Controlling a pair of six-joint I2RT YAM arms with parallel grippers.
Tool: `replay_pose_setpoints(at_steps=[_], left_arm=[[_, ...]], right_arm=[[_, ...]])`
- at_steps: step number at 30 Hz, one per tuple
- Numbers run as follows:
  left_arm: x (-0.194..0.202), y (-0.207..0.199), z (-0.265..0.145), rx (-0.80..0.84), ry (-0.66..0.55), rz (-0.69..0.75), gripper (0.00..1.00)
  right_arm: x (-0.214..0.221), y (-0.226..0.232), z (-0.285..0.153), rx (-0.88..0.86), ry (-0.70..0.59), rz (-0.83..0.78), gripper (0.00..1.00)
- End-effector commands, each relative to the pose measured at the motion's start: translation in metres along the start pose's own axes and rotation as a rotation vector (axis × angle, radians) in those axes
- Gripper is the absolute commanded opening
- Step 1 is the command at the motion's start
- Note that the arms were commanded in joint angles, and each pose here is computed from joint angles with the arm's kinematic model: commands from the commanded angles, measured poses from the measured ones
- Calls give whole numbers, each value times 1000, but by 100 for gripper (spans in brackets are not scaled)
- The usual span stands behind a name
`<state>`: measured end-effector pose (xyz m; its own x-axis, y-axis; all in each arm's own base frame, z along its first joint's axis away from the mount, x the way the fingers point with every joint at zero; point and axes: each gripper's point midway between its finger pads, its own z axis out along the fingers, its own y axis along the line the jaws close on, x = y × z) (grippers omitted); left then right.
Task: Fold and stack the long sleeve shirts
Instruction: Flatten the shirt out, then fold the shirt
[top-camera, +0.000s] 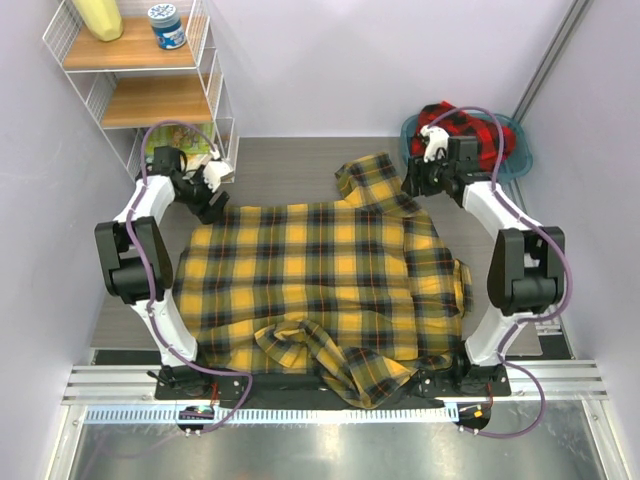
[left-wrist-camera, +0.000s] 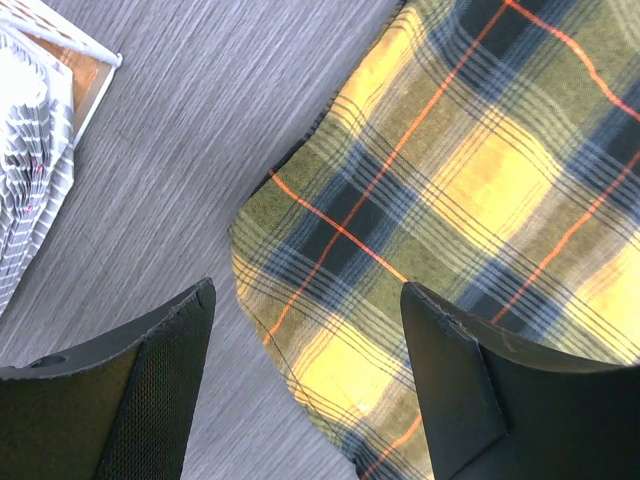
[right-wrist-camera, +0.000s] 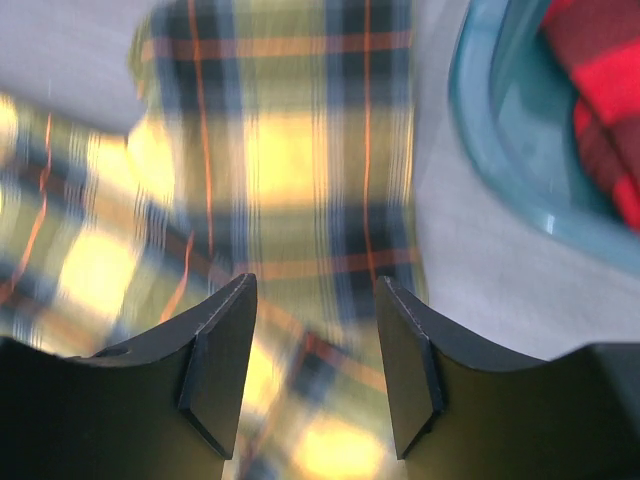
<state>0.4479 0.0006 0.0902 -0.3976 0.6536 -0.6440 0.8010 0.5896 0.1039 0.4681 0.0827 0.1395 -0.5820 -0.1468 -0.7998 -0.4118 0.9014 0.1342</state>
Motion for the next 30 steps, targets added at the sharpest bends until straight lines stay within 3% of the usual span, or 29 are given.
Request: replay_pose_setpoints(at_steps=[1,17,30], left_arm=[[-23,15,-15,-90,-78,59,75],[-3,18,-8,-135,-26,60,75],[-2,25,-9,-153,-11,69,75]], right_arm=[[-39,-9,32,51,-147,63,56],[-26,-38,89,209,-292,185,57],[-10,-38,116,192,-131,259,65]])
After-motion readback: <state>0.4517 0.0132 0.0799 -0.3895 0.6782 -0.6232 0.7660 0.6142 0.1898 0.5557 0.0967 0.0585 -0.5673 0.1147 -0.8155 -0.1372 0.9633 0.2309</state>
